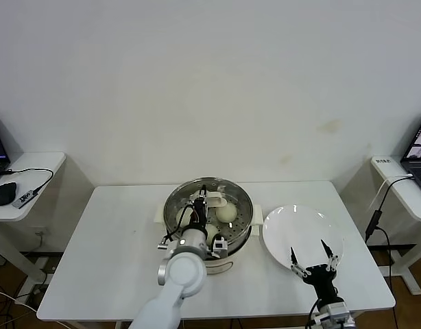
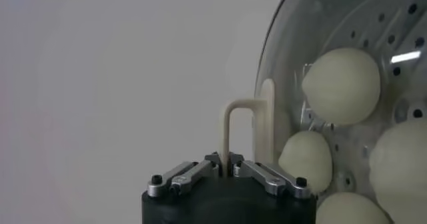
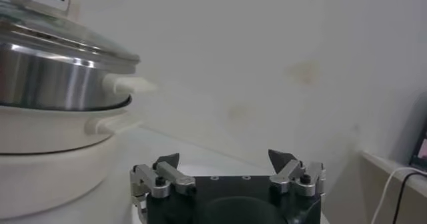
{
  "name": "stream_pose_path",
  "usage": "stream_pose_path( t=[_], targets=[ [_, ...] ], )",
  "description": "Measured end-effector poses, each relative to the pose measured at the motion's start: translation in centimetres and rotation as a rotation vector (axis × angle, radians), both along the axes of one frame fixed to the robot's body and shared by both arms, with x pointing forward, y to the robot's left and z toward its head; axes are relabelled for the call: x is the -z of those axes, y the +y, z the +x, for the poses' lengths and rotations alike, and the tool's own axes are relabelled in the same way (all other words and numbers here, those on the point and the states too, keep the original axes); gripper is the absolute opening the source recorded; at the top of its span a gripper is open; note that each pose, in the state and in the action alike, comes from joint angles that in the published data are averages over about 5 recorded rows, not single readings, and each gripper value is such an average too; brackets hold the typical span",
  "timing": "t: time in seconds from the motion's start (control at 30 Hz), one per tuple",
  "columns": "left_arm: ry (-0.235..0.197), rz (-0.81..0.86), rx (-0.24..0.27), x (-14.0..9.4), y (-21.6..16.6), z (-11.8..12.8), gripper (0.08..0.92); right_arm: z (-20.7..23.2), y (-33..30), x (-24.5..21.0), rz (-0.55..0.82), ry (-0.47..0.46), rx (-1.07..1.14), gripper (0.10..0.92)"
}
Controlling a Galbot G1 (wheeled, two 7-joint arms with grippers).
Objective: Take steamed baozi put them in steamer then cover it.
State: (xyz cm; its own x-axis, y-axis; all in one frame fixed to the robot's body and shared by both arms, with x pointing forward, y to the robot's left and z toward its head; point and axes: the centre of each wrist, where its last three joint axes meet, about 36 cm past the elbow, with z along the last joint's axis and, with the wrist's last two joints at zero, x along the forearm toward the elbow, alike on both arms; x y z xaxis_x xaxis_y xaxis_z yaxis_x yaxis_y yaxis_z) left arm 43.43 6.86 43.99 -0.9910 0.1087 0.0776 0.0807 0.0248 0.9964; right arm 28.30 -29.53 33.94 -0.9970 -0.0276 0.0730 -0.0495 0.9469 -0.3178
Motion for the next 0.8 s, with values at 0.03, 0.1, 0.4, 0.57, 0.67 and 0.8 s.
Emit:
stream_pose_path(
  t=[0.03,0.1,0.4,0.57,0.67,0.8],
  targets=[
    [0.0,0.0,0.0,0.0,0.0,0.0,0.147,0.0,0.0,0.0,0.0,0.0,-0.001,0.823],
    [0.002,-0.002,-0.001,0.1,-0.1,-0.1,0.147,0.0,0.0,0.0,0.0,0.0,-0.003,0.823],
    [-0.007,-0.012,0.001,0.2,-0.2,-1.0,0.281,0.0,0.0,0.0,-0.002,0.001,-0.008,0.823],
    [-0.005,-0.017,0.011,0.2,-0.2,-1.9,0.429,0.0,0.1,0.0,-0.001,0.001,-0.011,0.823],
    [-0.006,-0.022,0.023,0.0,-0.1,-2.8,0.515,0.0,0.1,0.0,0.0,0.002,-0.011,0.823],
    [-0.014,-0.037,0.038,-0.4,0.4,-4.3,0.628,0.0,0.0,0.0,-0.001,0.004,-0.009,0.823]
  ],
)
